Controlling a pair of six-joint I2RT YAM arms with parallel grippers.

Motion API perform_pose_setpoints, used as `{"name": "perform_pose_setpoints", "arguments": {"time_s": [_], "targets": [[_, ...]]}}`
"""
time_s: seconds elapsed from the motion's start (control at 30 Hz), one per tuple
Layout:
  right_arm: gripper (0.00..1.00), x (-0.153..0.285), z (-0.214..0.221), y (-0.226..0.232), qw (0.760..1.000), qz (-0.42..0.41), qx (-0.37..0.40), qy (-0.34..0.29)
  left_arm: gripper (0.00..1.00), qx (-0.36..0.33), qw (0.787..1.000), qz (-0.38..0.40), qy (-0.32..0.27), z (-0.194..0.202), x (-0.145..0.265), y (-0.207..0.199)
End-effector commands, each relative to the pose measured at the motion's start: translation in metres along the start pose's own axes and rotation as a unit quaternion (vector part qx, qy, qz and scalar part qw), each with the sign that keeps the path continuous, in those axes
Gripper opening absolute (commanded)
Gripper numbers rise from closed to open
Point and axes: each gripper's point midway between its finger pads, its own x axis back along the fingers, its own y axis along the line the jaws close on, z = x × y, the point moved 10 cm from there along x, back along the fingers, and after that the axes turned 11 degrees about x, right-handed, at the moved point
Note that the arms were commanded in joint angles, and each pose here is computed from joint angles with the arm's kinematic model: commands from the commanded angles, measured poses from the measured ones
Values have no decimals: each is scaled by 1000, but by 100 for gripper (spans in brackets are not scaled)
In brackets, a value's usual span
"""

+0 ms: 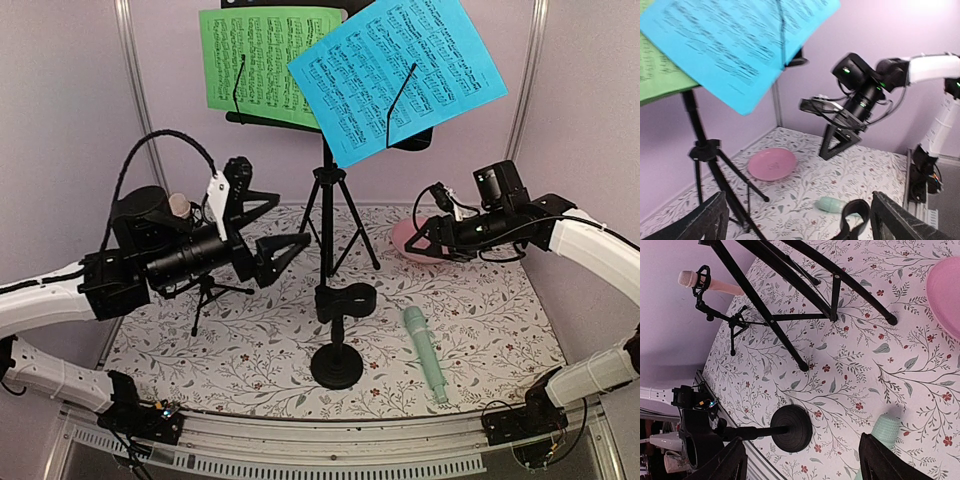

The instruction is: Pack up the instrument practice props

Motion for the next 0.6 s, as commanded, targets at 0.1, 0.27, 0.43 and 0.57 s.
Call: {"name": "perform_pose_setpoints", "arguments": {"time_s": [0.1, 0.27, 0.43, 0.57], "targets": [[79, 8, -8, -2, 998, 39, 11, -38, 99, 62, 940, -333, 36, -27, 53, 40], [79, 6, -6, -6, 998, 51, 3, -40, 99, 144, 846, -510, 59, -13, 91, 73], [79, 4, -1, -9, 997, 63, -7, -36, 99, 222, 762, -600, 98, 14, 109, 96], [79, 4, 1, -11, 997, 69, -14, -33, 99, 244, 715, -644, 124, 39, 110, 117]]}}
